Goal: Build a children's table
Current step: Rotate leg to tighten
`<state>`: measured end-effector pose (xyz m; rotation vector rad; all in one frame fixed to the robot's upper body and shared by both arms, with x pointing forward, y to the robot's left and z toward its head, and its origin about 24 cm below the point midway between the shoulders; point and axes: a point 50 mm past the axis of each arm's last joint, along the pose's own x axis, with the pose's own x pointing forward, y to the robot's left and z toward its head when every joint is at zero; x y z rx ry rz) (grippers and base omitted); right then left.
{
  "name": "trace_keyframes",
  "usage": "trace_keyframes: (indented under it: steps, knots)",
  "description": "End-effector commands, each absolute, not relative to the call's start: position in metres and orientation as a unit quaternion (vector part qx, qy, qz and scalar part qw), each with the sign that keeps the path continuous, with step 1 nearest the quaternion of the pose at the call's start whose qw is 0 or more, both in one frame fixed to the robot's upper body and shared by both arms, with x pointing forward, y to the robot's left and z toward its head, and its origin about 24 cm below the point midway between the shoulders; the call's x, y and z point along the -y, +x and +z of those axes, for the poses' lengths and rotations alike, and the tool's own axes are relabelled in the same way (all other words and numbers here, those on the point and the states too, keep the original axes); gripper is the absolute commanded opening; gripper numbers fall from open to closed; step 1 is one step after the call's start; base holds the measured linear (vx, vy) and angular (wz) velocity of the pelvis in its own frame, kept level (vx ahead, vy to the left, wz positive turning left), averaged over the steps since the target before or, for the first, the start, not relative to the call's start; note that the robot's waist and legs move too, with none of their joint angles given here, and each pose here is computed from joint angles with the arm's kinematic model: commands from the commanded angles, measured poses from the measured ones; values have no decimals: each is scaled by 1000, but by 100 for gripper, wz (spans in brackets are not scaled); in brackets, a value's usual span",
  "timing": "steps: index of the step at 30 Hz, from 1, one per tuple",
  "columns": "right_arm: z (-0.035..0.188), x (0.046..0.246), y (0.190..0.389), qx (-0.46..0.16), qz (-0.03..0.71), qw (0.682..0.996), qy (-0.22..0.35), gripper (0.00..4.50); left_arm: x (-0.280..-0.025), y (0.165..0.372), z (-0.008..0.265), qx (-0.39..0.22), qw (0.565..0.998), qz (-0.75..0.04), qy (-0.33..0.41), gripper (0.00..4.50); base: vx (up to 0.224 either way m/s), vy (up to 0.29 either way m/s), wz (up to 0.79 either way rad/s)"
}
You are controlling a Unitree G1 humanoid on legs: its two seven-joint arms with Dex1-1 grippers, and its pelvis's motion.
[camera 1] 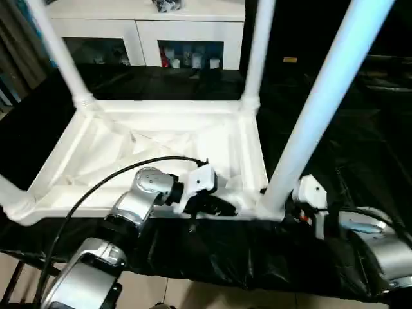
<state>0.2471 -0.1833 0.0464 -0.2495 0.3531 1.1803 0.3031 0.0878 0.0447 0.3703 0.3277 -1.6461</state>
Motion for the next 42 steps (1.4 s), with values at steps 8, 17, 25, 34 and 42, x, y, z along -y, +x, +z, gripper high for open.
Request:
trace_keyframes:
  steps: [8, 17, 25, 34, 42]
  knots:
    - [37, 176, 240, -210, 599, 766, -104, 326, -91, 298, 41, -171, 606, -754, 188, 0, 0, 0, 0]
    - [34, 175, 237, -224, 611, 754, -95, 273, -92, 297, 41, -174, 599, -759, 187, 0, 0, 0, 0]
    - [31, 166, 241, -201, 564, 800, -50, 267, -86, 301, 39, -175, 638, -729, 178, 0, 0, 0, 0]
    - [6, 140, 266, -184, 362, 914, -17, 267, -44, 306, 34, -170, 709, -669, 141, 0, 0, 0, 0]
    - [7, 100, 278, -173, 312, 934, 31, 267, -23, 307, 30, -182, 735, -639, 133, 0, 0, 0, 0]
